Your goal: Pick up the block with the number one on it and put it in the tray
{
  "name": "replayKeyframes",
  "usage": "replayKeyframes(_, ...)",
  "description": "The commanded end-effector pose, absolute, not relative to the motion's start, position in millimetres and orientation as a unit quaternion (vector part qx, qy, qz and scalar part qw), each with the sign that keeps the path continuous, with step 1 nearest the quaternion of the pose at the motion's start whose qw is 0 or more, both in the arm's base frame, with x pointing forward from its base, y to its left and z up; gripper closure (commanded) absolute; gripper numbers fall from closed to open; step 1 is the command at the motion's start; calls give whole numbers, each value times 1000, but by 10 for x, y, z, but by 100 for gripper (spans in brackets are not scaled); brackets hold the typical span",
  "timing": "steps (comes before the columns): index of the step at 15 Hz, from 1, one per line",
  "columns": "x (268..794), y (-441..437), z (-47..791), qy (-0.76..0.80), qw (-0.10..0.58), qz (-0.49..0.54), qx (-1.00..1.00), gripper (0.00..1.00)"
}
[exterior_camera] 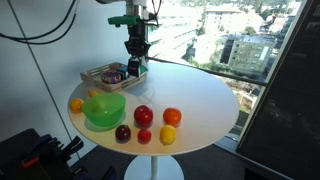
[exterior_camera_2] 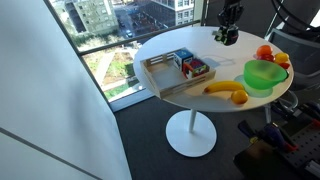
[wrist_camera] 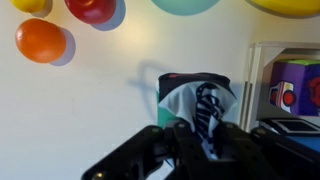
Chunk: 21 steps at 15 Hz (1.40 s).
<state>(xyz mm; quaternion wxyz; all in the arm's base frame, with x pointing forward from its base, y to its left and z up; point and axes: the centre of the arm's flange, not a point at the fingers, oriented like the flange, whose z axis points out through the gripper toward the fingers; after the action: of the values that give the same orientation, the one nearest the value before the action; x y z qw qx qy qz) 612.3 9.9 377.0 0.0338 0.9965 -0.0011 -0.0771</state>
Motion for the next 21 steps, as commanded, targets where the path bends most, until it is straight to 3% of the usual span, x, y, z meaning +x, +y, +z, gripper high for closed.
replayKeyframes(1, 6185, 297, 4042, -22, 36, -65, 997, 93)
replayKeyframes(3, 6171, 264, 3919, -14, 35, -62, 997, 94)
replayKeyframes(4, 6177, 296, 3936, -14, 35, -60, 997, 78)
replayKeyframes(15, 6175, 276, 3881, -16, 36, -65, 997, 80)
replayKeyframes(16, 6175, 276, 3881, -16, 36, -65, 997, 94)
replayKeyframes(21, 6202, 413, 4062, -8, 39, -63, 997, 94)
